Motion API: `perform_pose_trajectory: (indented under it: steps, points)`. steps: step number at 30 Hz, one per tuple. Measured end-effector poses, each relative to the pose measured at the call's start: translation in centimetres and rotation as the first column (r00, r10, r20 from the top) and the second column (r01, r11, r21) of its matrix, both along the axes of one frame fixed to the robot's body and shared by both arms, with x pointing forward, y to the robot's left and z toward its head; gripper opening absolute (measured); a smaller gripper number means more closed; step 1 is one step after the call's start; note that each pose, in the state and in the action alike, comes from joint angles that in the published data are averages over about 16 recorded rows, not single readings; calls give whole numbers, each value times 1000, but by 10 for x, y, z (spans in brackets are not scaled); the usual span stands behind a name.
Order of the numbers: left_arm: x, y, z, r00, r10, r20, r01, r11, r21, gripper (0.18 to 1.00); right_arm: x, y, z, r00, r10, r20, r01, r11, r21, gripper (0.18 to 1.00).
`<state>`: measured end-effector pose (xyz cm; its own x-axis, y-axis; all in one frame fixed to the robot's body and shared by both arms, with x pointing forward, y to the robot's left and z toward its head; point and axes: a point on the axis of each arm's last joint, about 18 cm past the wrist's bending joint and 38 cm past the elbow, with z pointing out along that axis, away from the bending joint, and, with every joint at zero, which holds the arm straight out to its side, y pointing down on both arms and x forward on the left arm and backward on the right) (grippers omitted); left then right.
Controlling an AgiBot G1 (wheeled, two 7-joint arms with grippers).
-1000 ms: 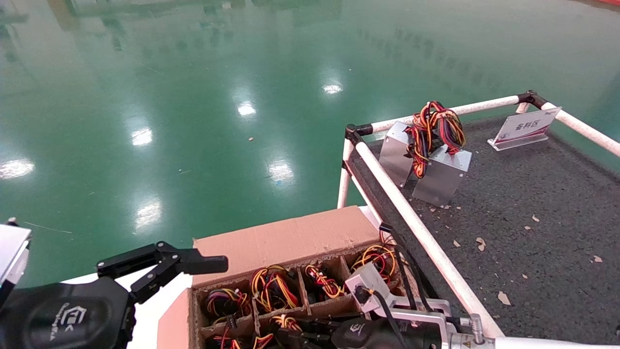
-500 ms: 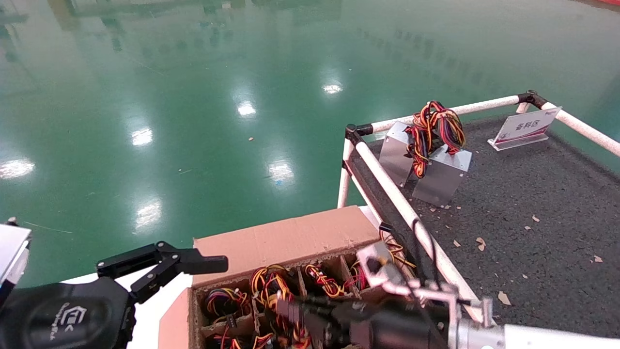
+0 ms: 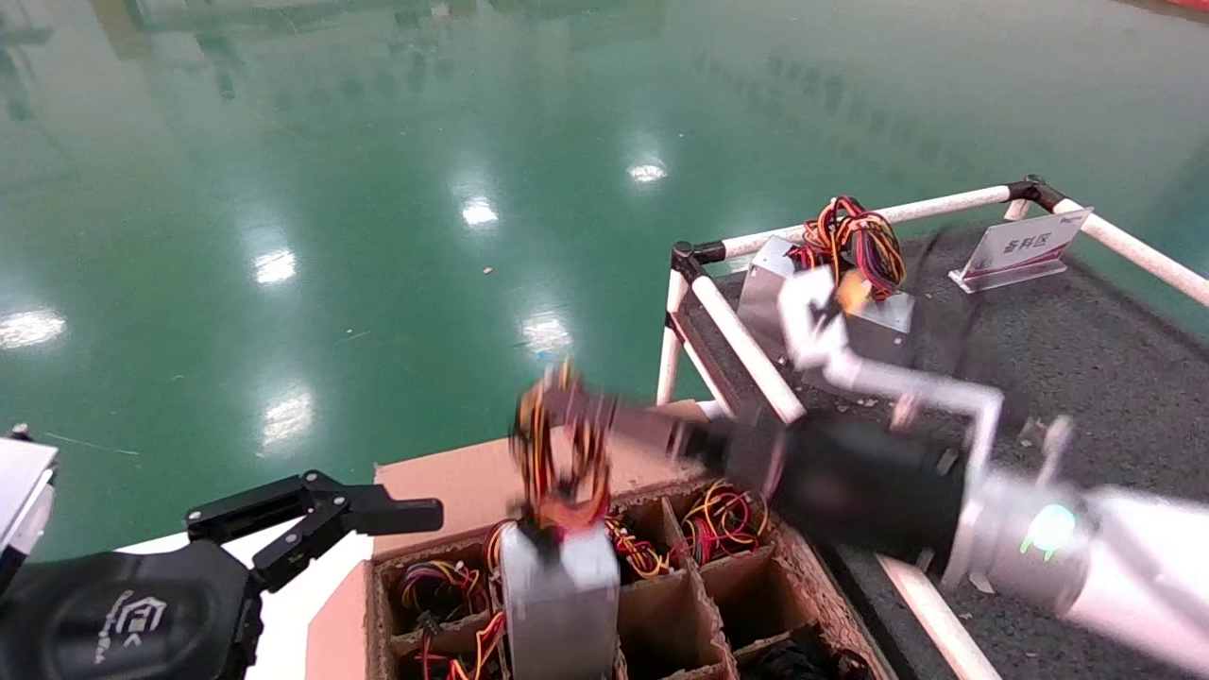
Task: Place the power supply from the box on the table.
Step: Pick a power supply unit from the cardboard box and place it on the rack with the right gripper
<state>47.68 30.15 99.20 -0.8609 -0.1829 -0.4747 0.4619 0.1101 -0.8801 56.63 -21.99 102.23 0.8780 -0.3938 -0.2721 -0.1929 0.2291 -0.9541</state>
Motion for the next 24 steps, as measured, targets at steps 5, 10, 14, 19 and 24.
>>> perform_pose_trajectory:
  steps: [5,10,14,19,24]
  points:
    - [0,0,0,1000,0,0,0,1000,0,1000,-20,-14,53,997,19,77,-23,998,56,252]
    - [0,0,0,1000,0,0,0,1000,0,1000,-44,-39,104,986,-8,164,-8,995,101,252]
    - [0,0,0,1000,0,0,0,1000,0,1000,-64,-65,139,972,-67,223,38,990,135,252]
    - [0,0,0,1000,0,0,0,1000,0,1000,-88,-104,168,948,-167,270,121,976,179,251]
    - [0,0,0,1000,0,0,0,1000,0,1000,-106,-140,176,925,-260,278,206,956,208,251]
